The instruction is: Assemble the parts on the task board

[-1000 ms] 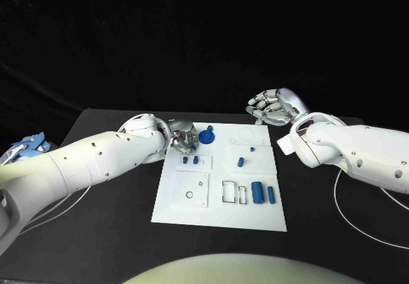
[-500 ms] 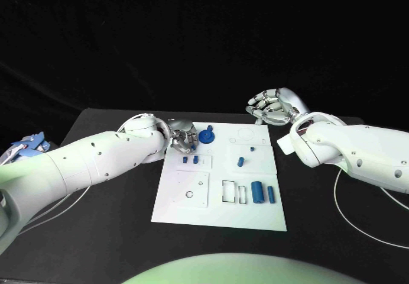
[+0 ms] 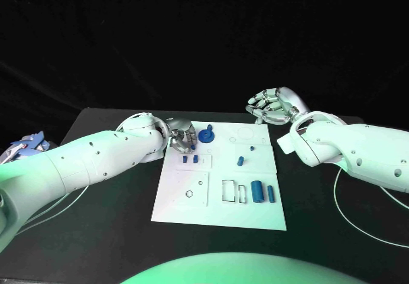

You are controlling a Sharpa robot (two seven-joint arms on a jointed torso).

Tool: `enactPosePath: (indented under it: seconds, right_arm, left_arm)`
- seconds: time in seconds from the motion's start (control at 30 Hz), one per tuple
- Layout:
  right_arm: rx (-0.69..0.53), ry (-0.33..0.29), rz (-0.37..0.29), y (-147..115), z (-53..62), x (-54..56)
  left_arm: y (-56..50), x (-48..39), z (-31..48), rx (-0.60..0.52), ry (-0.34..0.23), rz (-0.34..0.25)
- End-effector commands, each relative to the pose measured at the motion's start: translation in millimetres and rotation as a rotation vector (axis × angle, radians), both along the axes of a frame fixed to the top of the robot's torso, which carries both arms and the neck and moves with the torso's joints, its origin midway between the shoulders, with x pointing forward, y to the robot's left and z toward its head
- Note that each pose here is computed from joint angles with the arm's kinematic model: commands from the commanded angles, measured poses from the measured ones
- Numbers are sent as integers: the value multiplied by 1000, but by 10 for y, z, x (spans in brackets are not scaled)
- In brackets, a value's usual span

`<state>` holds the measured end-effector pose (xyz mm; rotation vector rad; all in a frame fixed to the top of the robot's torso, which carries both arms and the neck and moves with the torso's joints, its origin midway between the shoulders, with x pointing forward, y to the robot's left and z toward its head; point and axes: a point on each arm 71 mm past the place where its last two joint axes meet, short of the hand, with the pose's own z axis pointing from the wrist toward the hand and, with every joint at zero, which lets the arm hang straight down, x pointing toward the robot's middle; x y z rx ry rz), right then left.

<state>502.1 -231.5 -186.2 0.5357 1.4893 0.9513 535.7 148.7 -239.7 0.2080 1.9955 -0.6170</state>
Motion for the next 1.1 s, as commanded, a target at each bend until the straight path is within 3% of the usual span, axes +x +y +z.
enactPosePath:
  seconds: [0.03, 0.3, 0.6, 0.87, 1.1]
  right_arm:
    - [-3, 7, 14, 8, -10, 0]
    - [-33, 16, 12, -43, -32, 27]
    - [-179, 30, 91, -54, -81, 38]
    - [-441, 37, 214, -10, -165, 13]
    - [-752, 2, 296, 93, -276, -105]
  left_arm:
    - [13, -6, -8, 6, 8, -1]
    - [155, -9, 10, -20, 15, 23]
    - [479, 14, 114, -153, 55, 110]
    - [718, 23, 305, -544, 95, 220]
    - [842, -92, 469, -985, 199, 256]
